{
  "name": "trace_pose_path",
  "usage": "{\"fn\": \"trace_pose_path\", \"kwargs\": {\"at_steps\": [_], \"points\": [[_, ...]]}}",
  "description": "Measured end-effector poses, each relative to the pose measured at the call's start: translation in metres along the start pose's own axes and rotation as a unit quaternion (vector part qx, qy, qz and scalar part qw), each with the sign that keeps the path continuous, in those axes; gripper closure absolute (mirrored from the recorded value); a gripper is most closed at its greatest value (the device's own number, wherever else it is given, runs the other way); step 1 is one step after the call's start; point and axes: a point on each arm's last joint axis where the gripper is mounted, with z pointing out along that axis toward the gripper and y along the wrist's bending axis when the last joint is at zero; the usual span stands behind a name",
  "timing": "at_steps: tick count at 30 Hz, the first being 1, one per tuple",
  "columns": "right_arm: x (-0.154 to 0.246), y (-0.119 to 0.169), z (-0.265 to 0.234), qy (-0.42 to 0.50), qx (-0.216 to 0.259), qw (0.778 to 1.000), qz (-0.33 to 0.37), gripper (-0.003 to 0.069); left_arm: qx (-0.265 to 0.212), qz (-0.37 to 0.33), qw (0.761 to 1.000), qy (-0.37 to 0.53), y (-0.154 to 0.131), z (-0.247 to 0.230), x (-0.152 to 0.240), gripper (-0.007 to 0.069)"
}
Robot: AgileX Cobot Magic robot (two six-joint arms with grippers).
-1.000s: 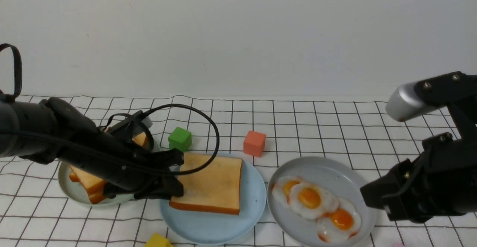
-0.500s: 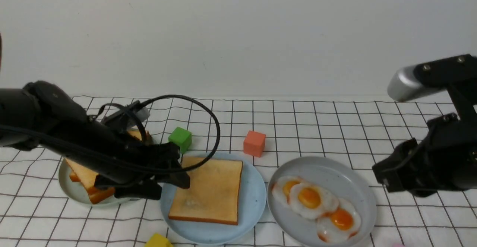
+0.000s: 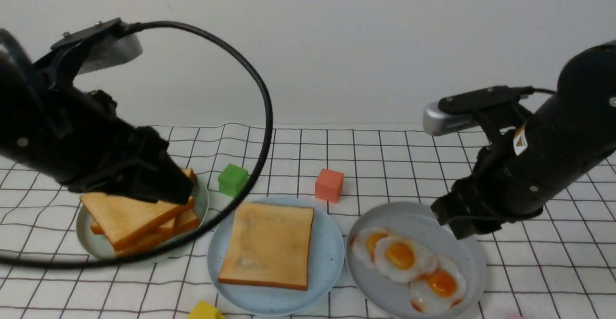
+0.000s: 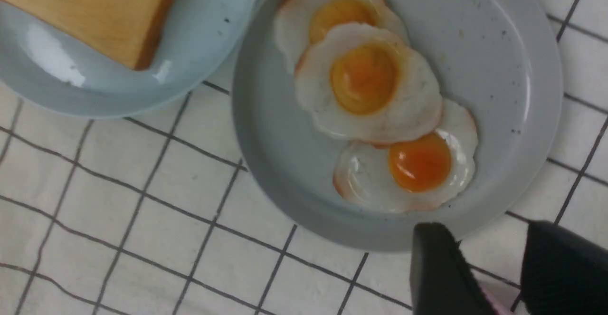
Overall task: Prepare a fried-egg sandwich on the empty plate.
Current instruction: Use the right arm to grab a fried egg
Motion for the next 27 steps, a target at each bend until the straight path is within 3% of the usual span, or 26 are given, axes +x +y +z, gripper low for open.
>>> {"fn": "trace_pose_path", "kwargs": {"at_steps": [2, 5, 11, 20, 25, 27], "points": [[-0.007, -0.017, 0.017, 0.017, -0.019, 1.0, 0.017, 0.0376, 0.024, 0.043, 0.998, -0.031, -0.014, -0.013, 0.019, 0.055], [-0.014, -0.032, 0.035, 0.013, -0.055, 0.998, 0.023, 0.0376, 0.049, 0.085, 0.993, -0.066, -0.025, -0.018, 0.041, 0.0638], [-0.027, -0.042, 0.066, 0.002, -0.111, 0.994, 0.008, 0.0376, 0.076, 0.11, 0.987, -0.085, -0.032, -0.019, 0.066, 0.0638], [-0.051, -0.046, 0.082, -0.01, -0.104, 0.992, -0.074, 0.0376, 0.117, 0.178, 0.976, -0.042, -0.063, -0.006, 0.078, 0.0638], [-0.053, -0.046, 0.094, 0.005, -0.108, 0.985, -0.138, 0.0376, 0.046, 0.166, 0.984, -0.042, -0.067, 0.002, 0.079, 0.0638], [-0.052, -0.041, 0.1, 0.009, -0.11, 0.975, -0.193, 0.0376, 0.01, 0.162, 0.986, -0.048, -0.066, 0.004, 0.078, 0.0638]]}}
